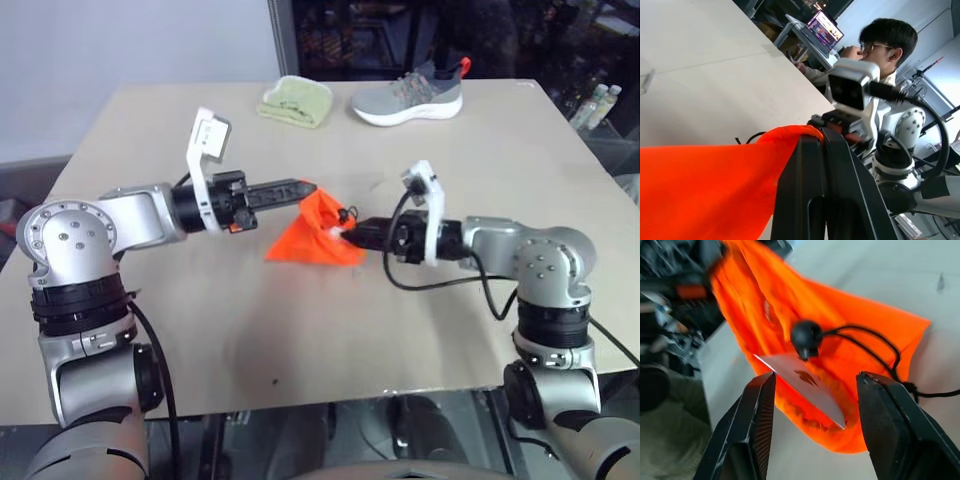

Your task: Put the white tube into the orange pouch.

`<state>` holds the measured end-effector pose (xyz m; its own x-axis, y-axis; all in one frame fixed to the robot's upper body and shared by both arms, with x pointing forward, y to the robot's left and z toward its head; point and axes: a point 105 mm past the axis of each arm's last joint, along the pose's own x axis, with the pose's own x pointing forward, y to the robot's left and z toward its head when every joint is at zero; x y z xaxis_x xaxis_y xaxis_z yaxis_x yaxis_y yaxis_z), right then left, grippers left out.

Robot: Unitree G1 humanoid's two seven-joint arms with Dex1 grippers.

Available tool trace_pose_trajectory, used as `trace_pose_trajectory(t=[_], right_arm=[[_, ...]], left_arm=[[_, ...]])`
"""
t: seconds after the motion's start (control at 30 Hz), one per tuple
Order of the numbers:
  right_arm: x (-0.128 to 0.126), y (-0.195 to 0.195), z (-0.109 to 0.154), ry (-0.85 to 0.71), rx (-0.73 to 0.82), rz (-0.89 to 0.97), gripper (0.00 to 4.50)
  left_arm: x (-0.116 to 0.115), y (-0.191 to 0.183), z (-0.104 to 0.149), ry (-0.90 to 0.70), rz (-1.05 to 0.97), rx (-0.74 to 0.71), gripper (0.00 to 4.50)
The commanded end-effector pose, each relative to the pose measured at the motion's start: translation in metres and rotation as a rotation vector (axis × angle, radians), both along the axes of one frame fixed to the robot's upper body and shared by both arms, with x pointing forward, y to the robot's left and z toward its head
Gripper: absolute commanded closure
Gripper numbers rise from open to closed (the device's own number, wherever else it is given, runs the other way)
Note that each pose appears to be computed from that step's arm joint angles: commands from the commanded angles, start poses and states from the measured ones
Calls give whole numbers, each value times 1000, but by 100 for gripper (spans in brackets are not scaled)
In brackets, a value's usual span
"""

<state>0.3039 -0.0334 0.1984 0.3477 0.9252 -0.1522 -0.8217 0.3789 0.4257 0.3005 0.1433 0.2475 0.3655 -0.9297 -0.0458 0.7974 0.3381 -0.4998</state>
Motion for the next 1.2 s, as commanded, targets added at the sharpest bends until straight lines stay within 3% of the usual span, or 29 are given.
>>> trace_pose_trajectory(t=[0.03,0.57,0.67,0.8,0.9,1.07,1.2], right_arm=[[-1,3,12,-12,39,14,195],[-1,17,-11,-29,-112,-4,195],[2,17,-14,-30,-134,-18,277],[3,14,-17,-53,-178,-27,444],[14,-4,3,-112,-192,-89,444],[33,-33,63,-278,-218,-192,444],[35,-35,86,-340,-248,-193,444]], left_arm=[[-7,0,15,-66,-25,-21,450],[-5,-2,16,-70,-18,-29,450],[-5,-3,16,-70,-17,-31,450],[-5,-2,15,-71,-10,-30,450],[-4,-2,14,-74,0,-30,450],[8,1,10,-76,69,-6,450],[13,-9,6,-97,88,1,450]])
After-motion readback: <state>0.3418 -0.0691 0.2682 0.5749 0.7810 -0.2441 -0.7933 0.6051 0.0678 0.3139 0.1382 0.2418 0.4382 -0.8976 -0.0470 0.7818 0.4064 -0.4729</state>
